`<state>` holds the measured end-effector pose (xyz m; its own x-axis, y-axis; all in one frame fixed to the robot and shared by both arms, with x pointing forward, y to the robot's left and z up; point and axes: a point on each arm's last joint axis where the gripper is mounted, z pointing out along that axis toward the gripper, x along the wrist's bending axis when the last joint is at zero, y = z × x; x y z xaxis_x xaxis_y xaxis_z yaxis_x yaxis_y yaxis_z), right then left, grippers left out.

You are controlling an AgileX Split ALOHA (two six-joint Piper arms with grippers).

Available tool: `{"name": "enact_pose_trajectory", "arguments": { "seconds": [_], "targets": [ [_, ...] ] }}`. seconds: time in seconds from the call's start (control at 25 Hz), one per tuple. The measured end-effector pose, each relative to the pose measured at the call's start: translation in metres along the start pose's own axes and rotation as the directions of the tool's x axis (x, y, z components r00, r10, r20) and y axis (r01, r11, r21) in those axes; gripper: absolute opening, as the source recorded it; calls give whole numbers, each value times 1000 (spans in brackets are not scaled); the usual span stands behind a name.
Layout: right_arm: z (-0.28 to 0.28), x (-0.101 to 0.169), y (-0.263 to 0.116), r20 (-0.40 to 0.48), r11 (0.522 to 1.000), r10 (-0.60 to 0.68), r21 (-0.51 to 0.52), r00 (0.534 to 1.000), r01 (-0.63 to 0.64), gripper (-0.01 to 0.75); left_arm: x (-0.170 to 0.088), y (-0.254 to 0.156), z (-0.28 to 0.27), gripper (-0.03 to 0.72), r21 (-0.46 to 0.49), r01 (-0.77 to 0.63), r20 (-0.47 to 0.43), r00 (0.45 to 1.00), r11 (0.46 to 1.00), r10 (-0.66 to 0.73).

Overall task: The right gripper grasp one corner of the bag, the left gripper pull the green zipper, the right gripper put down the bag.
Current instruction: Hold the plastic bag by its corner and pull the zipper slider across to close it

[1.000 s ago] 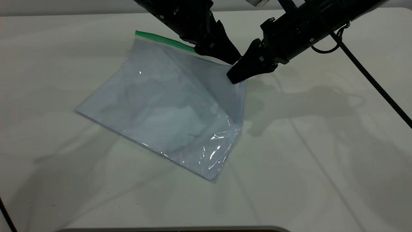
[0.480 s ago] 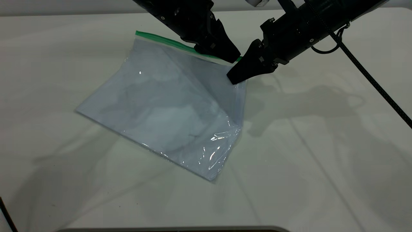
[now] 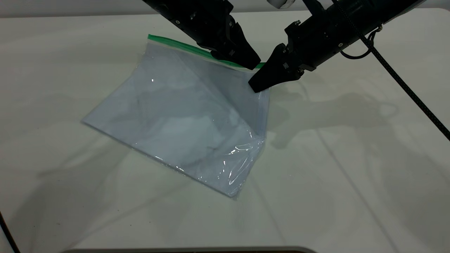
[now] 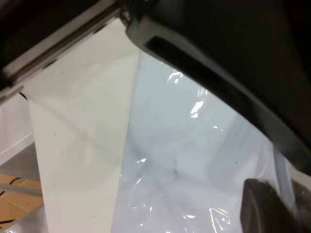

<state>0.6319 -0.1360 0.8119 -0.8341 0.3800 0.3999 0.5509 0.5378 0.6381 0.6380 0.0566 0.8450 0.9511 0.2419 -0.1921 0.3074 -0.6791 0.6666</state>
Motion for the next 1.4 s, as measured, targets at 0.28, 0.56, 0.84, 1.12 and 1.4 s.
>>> {"name": "enact_pose_trajectory", "arguments": {
  "seconds": [0.28, 0.56, 0.84, 1.12, 1.4],
  "targets": [
    [0, 0, 0, 1, 1000, 1, -1, 1000, -1, 35, 1, 0, 0, 71, 6, -13, -13, 1000, 1000, 13],
    [-8, -6, -3, -6, 999, 24, -22, 1000, -24, 35, 2, 1, 0, 72, -3, -37, -27, 999, 999, 36],
    [-11, -9, -4, -4, 998, 43, -36, 999, -43, 35, 3, 3, 3, 72, 0, -52, -63, 997, 999, 52],
    [-11, -10, -5, 2, 998, 47, -38, 999, -47, 35, 4, 1, 3, 72, 18, -71, -75, 995, 997, 72],
    [-21, -19, -9, 12, 996, 72, -60, 997, -71, 35, 6, 2, 3, 72, 19, -88, -107, 990, 996, 90]
  ]
}}
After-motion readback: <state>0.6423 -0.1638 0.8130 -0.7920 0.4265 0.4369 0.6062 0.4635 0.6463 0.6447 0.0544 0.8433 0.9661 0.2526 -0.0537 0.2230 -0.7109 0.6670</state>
